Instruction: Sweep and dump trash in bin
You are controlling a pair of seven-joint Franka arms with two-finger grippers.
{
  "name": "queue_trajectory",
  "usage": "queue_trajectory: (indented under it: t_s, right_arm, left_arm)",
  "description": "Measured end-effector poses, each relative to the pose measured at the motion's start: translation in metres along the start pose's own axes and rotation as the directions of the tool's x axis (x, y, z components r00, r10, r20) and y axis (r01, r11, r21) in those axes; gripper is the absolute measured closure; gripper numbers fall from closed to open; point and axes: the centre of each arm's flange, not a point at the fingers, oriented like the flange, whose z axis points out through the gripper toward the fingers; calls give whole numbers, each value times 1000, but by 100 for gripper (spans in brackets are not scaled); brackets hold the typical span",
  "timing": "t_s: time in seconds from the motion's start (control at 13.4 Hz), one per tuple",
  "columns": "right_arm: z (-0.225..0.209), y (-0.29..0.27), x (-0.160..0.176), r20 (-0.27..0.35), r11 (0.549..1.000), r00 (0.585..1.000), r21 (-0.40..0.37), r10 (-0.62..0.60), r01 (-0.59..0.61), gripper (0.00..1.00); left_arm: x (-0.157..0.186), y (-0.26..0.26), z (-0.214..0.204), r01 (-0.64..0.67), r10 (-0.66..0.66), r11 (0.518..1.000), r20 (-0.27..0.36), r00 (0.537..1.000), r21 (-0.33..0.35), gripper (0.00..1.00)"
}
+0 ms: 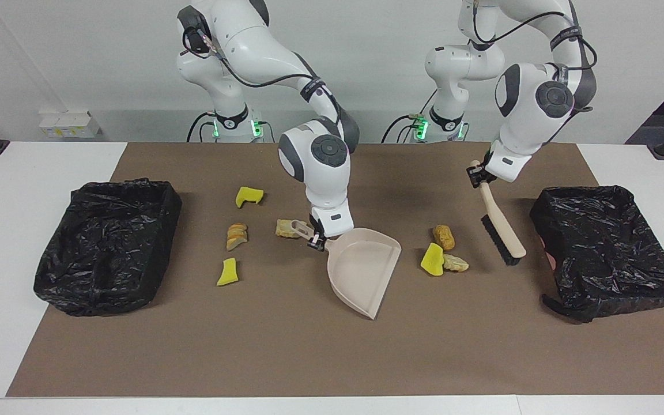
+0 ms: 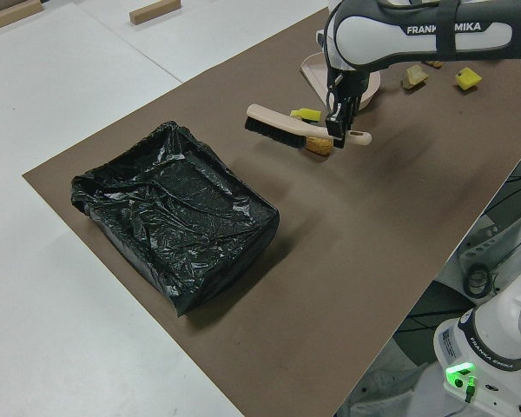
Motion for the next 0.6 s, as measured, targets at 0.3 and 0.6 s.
queue_trajectory:
  t_s: [0.3,0.6]
  right_arm:
    - [5,-8,-5,16,984,984,10,-178,178,67]
    - [4,-16,-7,40,960,959,3,-281,281,67]
  left_arm:
    - [8,16,31,25,-24,999,23,999,-46,73]
    - [2,66,46,-39,38,998,-23,999,-53,73]
